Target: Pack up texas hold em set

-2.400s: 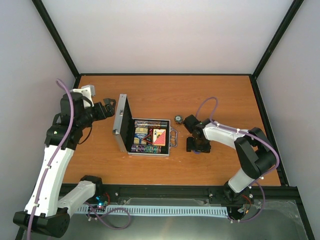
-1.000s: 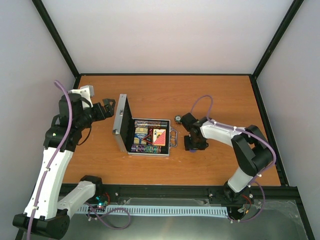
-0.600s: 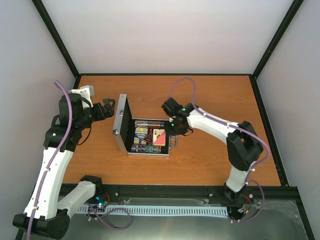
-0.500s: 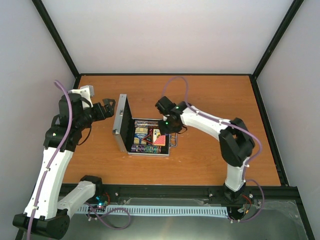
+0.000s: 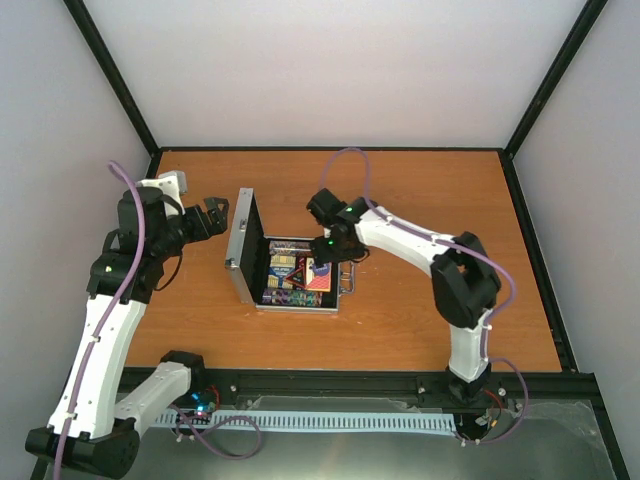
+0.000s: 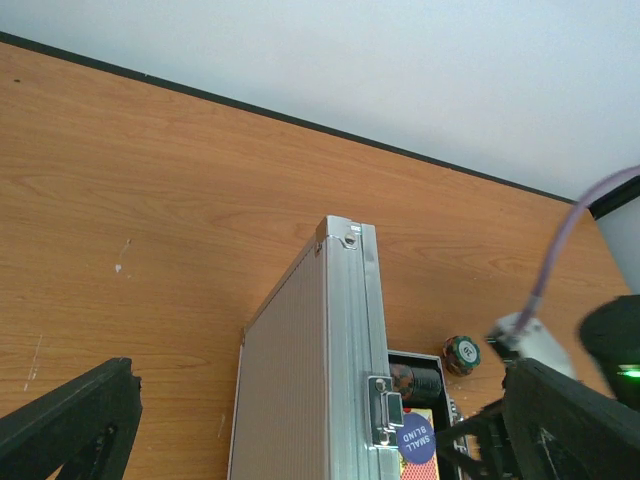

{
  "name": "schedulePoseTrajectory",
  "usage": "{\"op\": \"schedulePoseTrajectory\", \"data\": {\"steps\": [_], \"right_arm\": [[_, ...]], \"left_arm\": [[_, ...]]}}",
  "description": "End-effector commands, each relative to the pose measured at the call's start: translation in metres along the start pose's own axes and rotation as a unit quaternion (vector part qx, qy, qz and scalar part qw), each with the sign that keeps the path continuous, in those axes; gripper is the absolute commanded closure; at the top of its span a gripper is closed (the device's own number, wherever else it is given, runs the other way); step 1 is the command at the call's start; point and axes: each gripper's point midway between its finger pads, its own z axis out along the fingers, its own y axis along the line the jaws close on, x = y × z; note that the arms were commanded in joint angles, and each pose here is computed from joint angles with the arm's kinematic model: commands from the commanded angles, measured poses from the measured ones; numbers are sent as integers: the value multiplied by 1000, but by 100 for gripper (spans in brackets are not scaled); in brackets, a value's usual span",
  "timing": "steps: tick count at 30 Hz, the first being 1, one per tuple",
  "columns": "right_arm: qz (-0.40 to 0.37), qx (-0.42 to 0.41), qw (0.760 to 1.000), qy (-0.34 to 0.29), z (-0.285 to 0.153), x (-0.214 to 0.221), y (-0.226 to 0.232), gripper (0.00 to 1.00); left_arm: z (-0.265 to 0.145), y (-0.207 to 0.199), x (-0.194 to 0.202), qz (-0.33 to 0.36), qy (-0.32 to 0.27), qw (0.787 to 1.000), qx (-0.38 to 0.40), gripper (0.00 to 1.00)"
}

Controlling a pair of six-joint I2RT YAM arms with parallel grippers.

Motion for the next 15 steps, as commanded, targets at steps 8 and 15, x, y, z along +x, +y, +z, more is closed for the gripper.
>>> {"op": "schedulePoseTrajectory", "data": {"steps": [8,15], "right_arm": [[92,65,994,-9,-26,23,-103,22],[112,76,991,-3,-10,-1,-113,17]], "left_arm": [[-17,-1,-22,5,-50,999,-6,0],[-16,-1,-21,2,-45,999,-8,0]]}}
